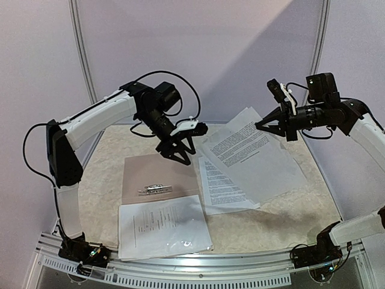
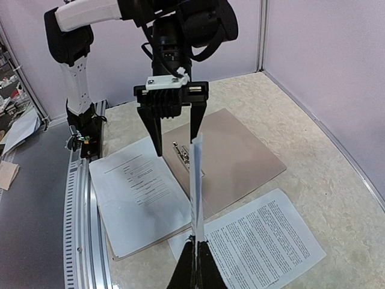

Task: Put the files into the folder
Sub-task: Pass from the left arm to the right, then pass from the right arm to the left

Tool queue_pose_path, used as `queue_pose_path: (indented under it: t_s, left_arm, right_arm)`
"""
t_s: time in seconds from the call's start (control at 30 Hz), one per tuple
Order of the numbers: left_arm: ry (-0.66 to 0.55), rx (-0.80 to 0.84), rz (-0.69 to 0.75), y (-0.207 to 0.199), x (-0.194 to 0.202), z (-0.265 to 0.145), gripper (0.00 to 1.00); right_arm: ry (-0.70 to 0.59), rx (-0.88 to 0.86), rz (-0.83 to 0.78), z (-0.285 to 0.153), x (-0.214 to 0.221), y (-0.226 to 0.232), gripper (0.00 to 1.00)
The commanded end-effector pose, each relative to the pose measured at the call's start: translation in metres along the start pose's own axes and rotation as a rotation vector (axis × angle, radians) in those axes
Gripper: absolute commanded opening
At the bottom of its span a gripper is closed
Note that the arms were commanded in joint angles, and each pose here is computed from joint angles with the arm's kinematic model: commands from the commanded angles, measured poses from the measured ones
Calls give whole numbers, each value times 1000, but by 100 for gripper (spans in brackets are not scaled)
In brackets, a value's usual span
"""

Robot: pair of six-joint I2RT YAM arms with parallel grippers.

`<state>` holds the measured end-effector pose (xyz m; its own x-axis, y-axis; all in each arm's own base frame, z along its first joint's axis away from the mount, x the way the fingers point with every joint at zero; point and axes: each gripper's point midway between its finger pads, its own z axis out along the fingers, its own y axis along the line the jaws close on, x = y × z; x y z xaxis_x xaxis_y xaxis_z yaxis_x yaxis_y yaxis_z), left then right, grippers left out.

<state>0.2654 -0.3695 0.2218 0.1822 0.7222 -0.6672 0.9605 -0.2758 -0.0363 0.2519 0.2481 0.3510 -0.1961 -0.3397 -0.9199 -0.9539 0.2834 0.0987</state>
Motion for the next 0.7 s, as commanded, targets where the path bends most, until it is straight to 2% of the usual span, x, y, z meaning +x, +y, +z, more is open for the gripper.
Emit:
queue_pose_path:
  t_s: [0.0,0.2,0.3,0.47,0.63,0.67]
  left_arm:
    - [-14,-70,-2,12,-10,2,42]
    - [7,-126,-11,31,-10,10,24]
    - [19,-156,-22,41,-6,11,23]
    - [-30,-118,-41,38,-15,13,23]
    - [-25,-110,-32,38,-16,18,3]
    - [-23,-112,-28,38,-16,18,3]
  right_arm:
    - [-17,22,-18,-8,-10,0,0]
    - [-19,17,-17,-10,-10,3,0]
    - [-21,15,-20,-11,-11,4,0]
    - [-19,11,-18,-10,-10,4,0]
    - [-24,10,-18,-11,-11,4,0]
    - [-26,9,-20,-11,-12,5,0]
